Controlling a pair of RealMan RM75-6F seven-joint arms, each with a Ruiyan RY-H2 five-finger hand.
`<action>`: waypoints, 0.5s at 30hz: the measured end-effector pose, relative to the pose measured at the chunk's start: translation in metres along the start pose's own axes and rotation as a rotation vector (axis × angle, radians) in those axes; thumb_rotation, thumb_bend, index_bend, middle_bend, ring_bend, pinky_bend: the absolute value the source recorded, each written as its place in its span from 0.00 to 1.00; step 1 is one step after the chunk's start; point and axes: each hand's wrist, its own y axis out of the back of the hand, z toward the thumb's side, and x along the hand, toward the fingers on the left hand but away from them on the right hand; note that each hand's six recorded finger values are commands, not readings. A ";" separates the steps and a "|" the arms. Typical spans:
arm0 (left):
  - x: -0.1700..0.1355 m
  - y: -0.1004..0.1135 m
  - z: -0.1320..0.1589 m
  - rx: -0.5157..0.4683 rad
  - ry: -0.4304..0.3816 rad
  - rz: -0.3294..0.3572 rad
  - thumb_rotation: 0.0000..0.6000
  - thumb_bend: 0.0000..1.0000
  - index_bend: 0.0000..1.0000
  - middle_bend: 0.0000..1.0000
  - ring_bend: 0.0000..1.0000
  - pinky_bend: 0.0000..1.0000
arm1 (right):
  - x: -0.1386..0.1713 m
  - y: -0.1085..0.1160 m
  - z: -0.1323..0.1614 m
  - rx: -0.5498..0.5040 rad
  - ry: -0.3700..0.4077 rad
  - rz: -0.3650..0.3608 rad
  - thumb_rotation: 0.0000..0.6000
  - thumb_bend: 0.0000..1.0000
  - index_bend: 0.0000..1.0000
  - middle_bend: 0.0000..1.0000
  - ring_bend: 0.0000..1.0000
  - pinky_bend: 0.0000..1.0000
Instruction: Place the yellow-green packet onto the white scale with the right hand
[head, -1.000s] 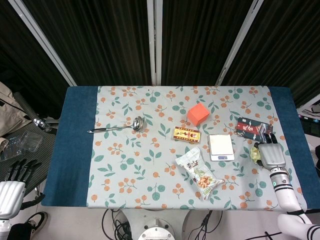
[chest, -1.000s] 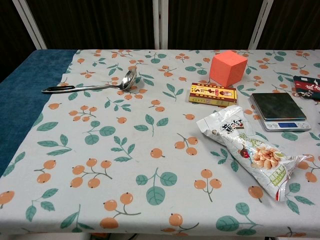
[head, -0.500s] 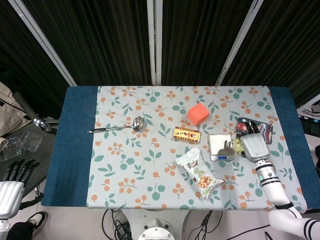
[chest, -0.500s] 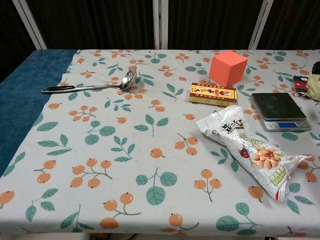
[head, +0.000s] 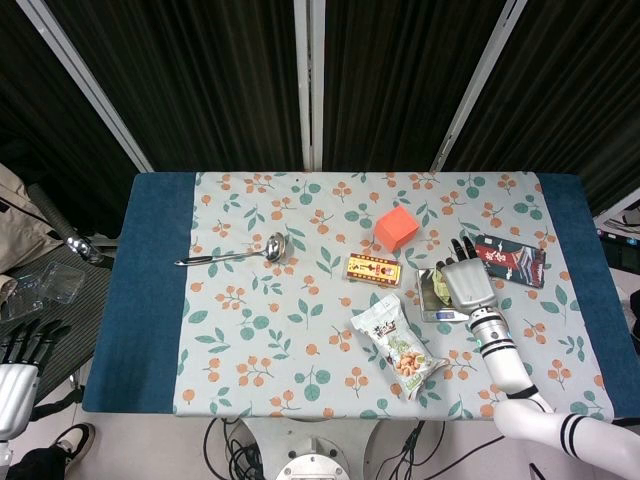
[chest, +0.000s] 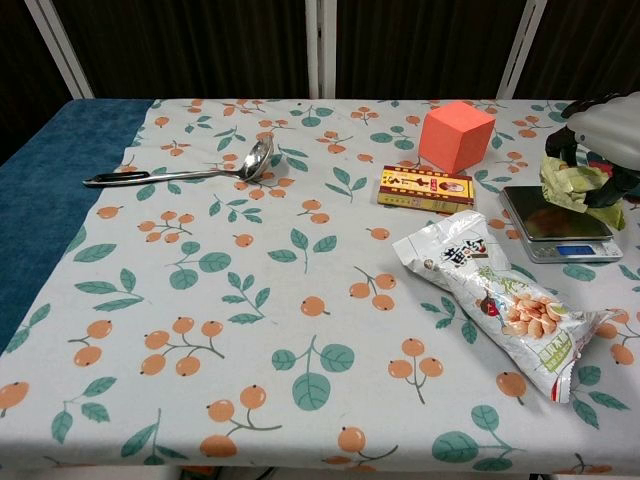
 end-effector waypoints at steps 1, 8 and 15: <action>0.000 0.000 0.000 -0.001 0.000 0.001 1.00 0.04 0.16 0.09 0.00 0.06 | -0.001 -0.001 0.001 -0.001 0.000 0.004 1.00 0.24 0.27 0.36 0.05 0.00; 0.000 0.001 0.000 -0.001 -0.001 0.005 1.00 0.04 0.16 0.09 0.00 0.06 | -0.001 0.001 0.005 -0.033 0.014 0.001 1.00 0.12 0.00 0.10 0.00 0.00; -0.001 0.001 -0.001 -0.003 0.004 0.002 1.00 0.04 0.16 0.09 0.00 0.06 | 0.001 0.005 0.000 -0.064 0.012 -0.008 1.00 0.11 0.00 0.01 0.00 0.00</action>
